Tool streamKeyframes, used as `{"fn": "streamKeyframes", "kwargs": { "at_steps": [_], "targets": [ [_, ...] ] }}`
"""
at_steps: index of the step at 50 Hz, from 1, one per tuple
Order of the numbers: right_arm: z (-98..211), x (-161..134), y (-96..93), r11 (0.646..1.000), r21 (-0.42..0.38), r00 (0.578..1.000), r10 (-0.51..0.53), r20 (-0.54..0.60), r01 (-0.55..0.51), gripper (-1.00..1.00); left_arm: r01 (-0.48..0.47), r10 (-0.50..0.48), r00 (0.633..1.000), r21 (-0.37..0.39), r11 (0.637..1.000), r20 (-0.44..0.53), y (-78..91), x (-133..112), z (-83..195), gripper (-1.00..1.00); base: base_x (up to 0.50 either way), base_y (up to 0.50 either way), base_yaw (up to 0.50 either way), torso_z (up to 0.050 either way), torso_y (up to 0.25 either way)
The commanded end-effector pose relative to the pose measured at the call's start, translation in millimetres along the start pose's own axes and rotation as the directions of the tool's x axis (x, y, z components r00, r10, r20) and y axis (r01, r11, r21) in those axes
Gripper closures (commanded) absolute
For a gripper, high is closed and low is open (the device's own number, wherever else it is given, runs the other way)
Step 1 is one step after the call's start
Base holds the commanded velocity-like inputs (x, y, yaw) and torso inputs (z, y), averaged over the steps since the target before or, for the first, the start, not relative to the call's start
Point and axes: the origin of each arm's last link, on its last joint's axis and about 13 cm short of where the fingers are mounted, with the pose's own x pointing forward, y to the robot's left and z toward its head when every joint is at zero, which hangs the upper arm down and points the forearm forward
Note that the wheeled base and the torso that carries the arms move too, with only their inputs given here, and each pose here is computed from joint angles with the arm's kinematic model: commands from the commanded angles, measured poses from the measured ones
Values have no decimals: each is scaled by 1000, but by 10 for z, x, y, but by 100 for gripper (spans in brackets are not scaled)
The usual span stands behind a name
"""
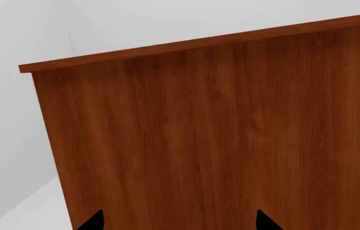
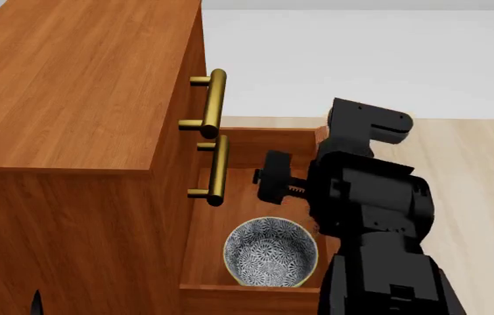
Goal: Put the bowl in the bottom drawer of the cabinet.
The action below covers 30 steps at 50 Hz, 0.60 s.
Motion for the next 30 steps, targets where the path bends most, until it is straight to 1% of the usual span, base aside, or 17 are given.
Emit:
{"fn": "streamKeyframes", "kwargs": {
  "at_steps": [1, 2, 7, 9, 11, 23, 30],
  "targets": [
    [111, -38, -97, 999, -13, 999, -32, 42, 32, -100, 1, -1, 1000, 2, 1000, -1, -6, 3, 2, -100, 0, 0, -2, 0, 0],
    [154, -52, -132, 999, -13, 997, -45, 64, 46, -100, 0, 0, 1000, 3, 1000, 1, -6, 2, 5, -100, 0, 0, 0, 0, 0],
    [207, -74, -207, 998, -7, 995, -56, 79, 57, -100, 1, -1, 1000, 5, 1000, 0, -8, 1, -1, -100, 0, 0, 0, 0, 0],
    [226, -74, -236, 997, -21, 992, -76, 101, 78, -100, 2, -2, 1000, 4, 1000, 0, -10, 2, 2, -100, 0, 0, 0, 0, 0],
    [242, -85, -277, 997, -10, 992, -78, 99, 79, -100, 4, -4, 1000, 5, 1000, 0, -15, 1, 4, -100, 0, 0, 0, 0, 0],
    [263, -90, -499, 991, -4, 985, -129, 117, 131, -100, 7, -7, 1000, 7, 1000, 4, -21, 0, 12, -100, 0, 0, 0, 0, 0],
    [323, -120, -587, 986, -27, 977, -156, 148, 162, -100, 7, -7, 1000, 6, 1000, 6, -19, 2, 20, -100, 0, 0, 0, 0, 0]
  ]
}}
